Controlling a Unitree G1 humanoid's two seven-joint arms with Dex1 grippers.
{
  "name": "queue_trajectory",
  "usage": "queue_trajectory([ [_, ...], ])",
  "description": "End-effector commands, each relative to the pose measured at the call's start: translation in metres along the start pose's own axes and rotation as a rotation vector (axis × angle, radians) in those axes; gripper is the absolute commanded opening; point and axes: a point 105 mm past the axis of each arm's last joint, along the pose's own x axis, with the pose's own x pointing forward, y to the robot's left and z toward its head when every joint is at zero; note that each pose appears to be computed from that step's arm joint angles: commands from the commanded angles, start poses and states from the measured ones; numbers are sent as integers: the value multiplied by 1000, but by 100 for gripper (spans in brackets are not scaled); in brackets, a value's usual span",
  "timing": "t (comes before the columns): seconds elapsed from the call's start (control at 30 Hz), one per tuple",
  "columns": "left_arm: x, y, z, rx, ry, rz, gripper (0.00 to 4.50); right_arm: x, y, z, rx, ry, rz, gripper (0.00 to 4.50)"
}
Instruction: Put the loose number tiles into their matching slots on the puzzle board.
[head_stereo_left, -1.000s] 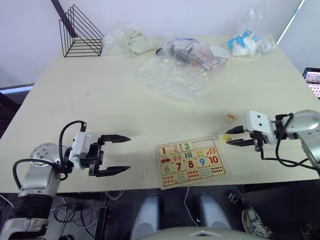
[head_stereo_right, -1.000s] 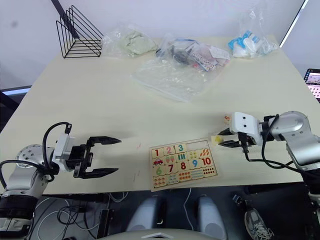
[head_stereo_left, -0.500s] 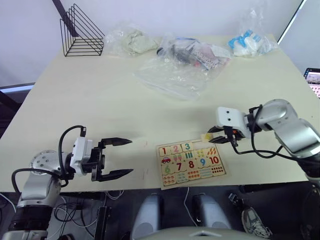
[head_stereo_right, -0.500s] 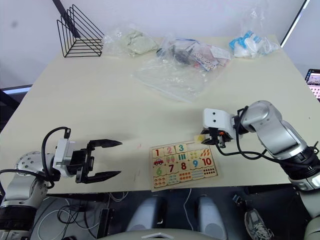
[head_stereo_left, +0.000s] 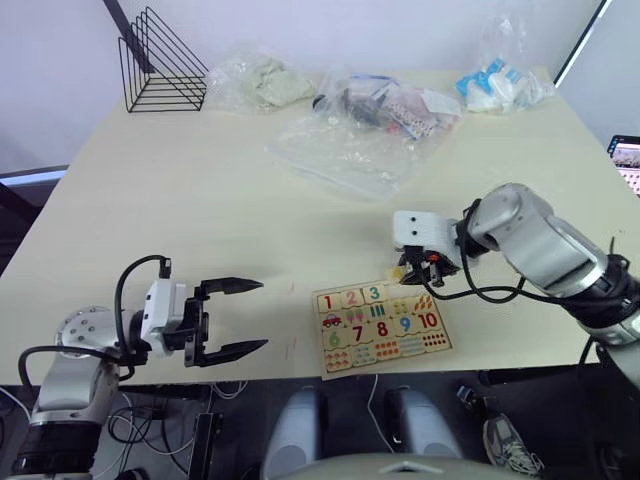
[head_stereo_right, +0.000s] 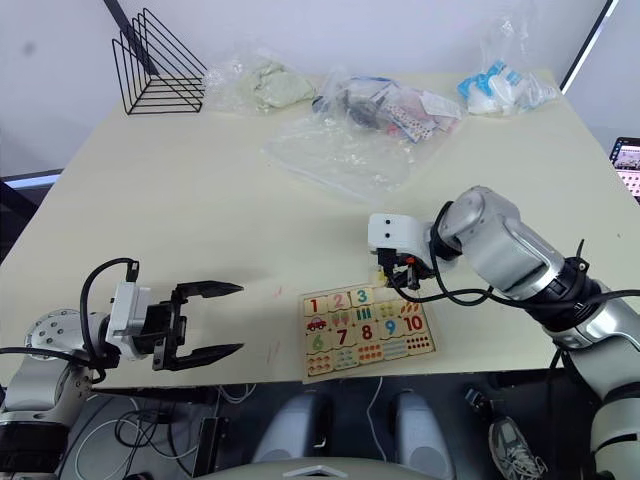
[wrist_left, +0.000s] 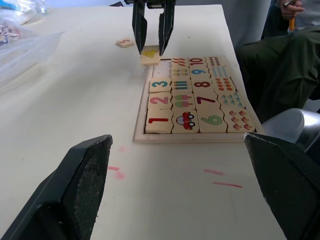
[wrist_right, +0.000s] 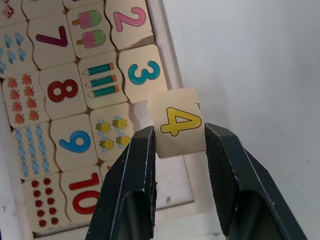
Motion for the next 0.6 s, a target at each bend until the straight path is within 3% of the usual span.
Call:
queue_trajectory([
  [0.03,0,-1,6,24,0,-3,450,-4,4,7,-27,11,-5,89],
  [0.6,0,-3,5,18,-3,-20,450,5,9,1,-56,56,-16,89],
])
